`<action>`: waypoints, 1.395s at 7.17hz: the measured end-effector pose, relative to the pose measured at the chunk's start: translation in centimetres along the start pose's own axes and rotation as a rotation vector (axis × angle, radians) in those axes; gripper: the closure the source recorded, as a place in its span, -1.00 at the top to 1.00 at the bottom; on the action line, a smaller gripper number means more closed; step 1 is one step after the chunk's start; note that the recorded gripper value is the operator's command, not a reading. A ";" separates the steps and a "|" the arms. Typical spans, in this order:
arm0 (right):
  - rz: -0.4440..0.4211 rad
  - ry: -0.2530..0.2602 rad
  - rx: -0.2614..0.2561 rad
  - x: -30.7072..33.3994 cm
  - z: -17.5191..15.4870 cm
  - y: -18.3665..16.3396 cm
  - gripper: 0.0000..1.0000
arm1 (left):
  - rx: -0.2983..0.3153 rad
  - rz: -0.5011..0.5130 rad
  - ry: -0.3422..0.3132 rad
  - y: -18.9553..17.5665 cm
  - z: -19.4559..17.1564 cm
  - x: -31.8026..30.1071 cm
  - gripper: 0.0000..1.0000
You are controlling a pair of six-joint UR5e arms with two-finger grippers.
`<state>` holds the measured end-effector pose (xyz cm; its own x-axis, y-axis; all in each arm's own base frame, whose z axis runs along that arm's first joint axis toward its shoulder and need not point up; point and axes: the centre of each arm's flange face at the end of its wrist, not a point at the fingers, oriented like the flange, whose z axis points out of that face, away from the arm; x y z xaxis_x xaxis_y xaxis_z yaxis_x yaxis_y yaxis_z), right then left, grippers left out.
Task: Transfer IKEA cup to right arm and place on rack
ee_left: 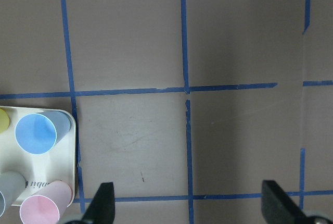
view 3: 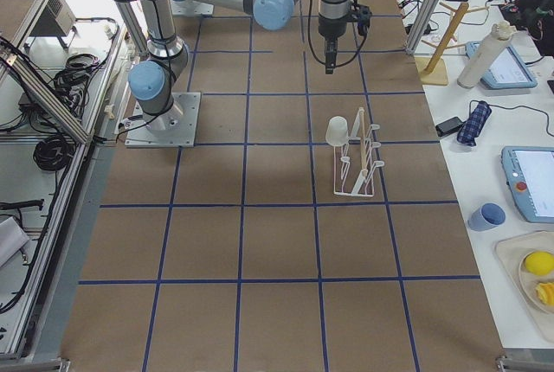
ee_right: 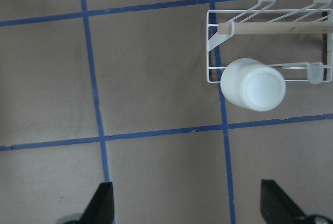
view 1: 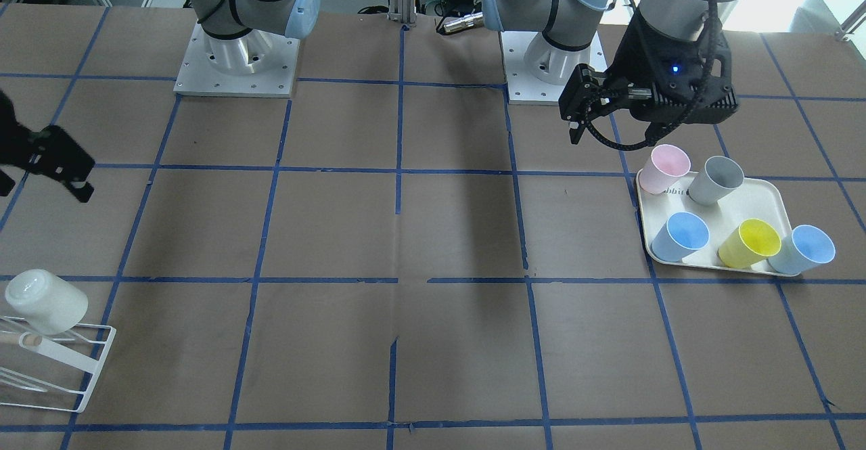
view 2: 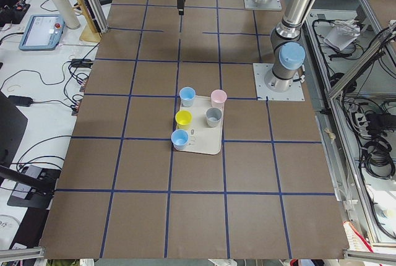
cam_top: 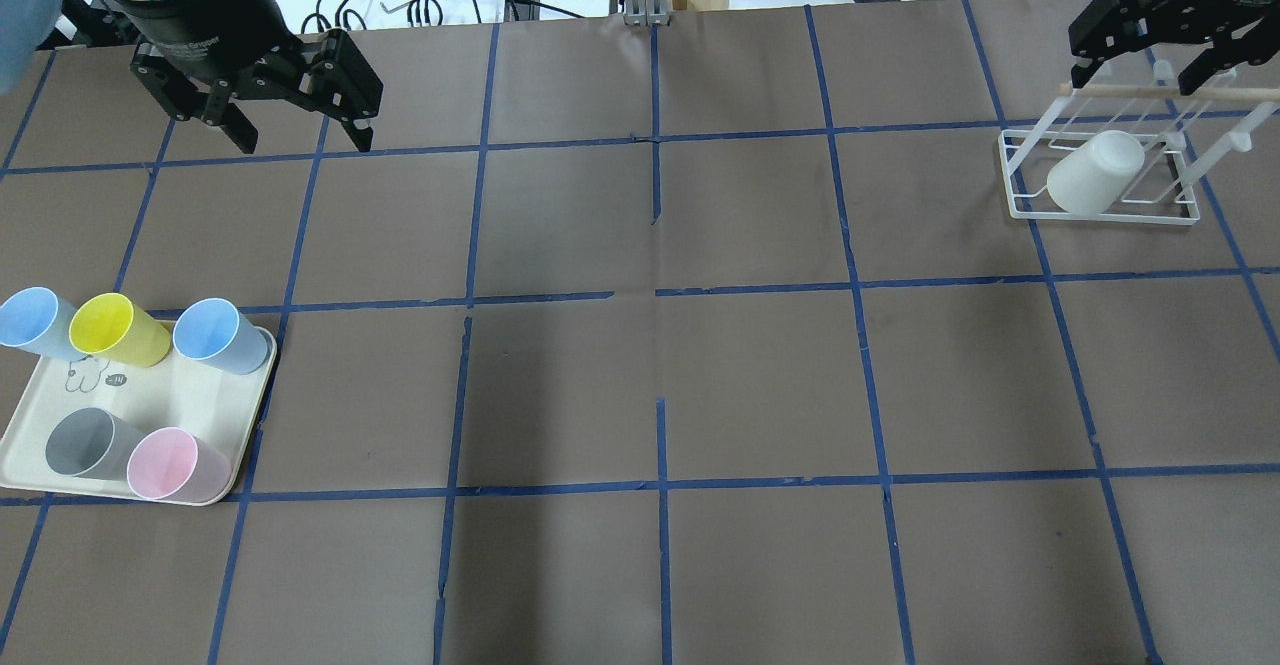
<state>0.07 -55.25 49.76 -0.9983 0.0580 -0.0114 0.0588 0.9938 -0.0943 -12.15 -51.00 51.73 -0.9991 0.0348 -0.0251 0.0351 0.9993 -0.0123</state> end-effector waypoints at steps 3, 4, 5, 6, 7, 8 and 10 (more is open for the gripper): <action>-0.123 -0.009 -0.030 -10.9 -3.3 5.3 1.00 | 0.002 -0.001 0.004 -0.5 4.0 0.3 1.00; -0.142 -0.009 -0.036 -13.1 -3.5 6.5 1.00 | 0.032 0.004 0.005 -0.3 3.4 0.5 1.00; -0.147 -0.011 -0.040 -14.5 -3.4 7.1 1.00 | 0.052 0.014 0.005 0.4 2.4 0.8 1.00; -0.152 -0.013 -0.043 -15.3 -3.0 7.2 1.00 | 0.049 0.016 0.020 0.6 2.3 0.9 1.00; -0.157 -0.013 -0.042 -15.6 -2.5 6.8 1.00 | 0.059 0.014 0.043 -0.3 2.5 0.8 1.00; -0.161 -0.014 -0.033 -15.7 -2.4 6.5 1.00 | 0.094 0.022 0.048 -1.8 2.7 0.5 1.00; -0.165 -0.013 -0.025 -15.8 -2.3 6.4 1.00 | 0.092 0.036 0.028 -2.4 3.4 0.8 1.00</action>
<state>16.18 -49.61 51.66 -0.9942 -0.1069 -0.0107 -0.1058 0.9918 -0.0715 -12.91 -53.46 48.32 -0.9974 0.0726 0.0008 0.0721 0.9920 -0.1038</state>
